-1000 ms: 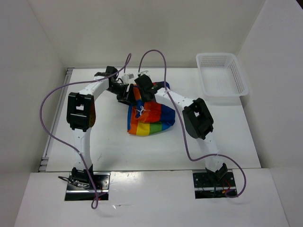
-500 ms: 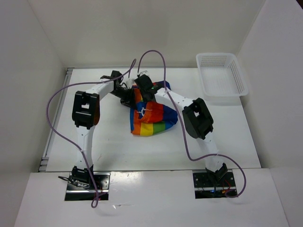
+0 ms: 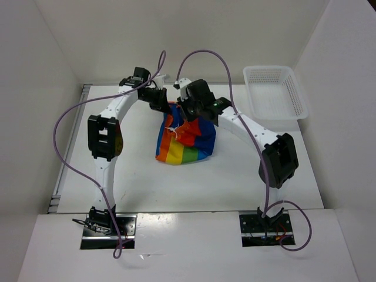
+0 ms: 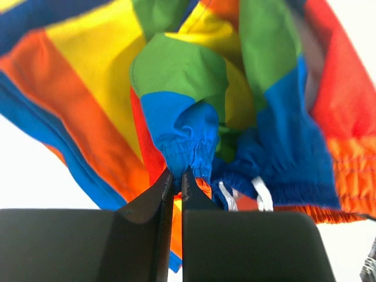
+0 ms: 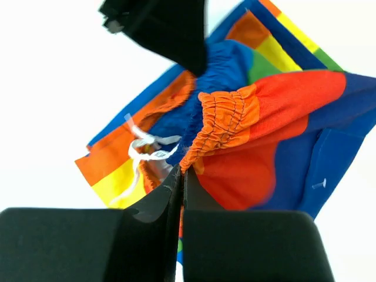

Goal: Fold and stack the shorts
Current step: Fold the shorts

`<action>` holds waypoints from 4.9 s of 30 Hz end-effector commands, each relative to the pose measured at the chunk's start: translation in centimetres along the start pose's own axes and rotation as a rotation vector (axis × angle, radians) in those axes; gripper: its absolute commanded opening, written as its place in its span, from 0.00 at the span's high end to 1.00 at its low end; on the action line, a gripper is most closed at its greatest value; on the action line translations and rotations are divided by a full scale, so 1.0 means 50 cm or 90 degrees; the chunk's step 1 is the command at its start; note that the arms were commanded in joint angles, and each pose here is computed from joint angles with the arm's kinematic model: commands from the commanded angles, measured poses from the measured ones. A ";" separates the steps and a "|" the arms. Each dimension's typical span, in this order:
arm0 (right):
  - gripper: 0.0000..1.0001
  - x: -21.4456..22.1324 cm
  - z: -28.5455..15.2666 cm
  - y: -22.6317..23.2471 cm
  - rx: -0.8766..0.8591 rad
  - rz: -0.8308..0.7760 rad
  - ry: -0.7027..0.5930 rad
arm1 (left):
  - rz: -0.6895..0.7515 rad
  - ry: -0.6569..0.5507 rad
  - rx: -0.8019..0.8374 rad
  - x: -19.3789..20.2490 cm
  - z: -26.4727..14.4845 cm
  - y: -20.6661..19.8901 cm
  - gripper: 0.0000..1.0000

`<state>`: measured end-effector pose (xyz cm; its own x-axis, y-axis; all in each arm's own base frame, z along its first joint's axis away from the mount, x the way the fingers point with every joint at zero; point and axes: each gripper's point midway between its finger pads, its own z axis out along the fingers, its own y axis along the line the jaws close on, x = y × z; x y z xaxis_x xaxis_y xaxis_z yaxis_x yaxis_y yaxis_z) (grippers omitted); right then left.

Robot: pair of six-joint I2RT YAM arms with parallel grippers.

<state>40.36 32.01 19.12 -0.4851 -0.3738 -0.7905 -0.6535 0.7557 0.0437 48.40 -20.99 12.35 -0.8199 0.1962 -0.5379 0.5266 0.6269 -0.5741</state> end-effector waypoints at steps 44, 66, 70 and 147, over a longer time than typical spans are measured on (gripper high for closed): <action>0.04 0.153 -0.104 -0.157 0.052 0.134 0.048 | 0.091 0.042 -0.088 0.094 0.051 -0.088 0.00; 0.16 0.371 -0.030 -0.081 0.070 0.188 0.173 | 0.025 0.053 0.009 0.084 0.075 -0.046 0.98; 0.18 0.376 0.003 -0.087 0.088 0.230 0.162 | 0.006 0.046 0.039 0.066 0.024 -0.076 1.00; 0.46 0.008 -0.043 -0.021 0.017 0.021 -0.173 | -0.251 0.225 -0.117 0.315 -0.050 0.110 0.86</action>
<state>40.22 24.58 17.71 -0.4552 -0.1677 -0.8745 -0.4806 0.8730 0.0827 36.52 -13.15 2.68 -0.9917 0.1235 0.0367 0.0750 0.7851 -0.6148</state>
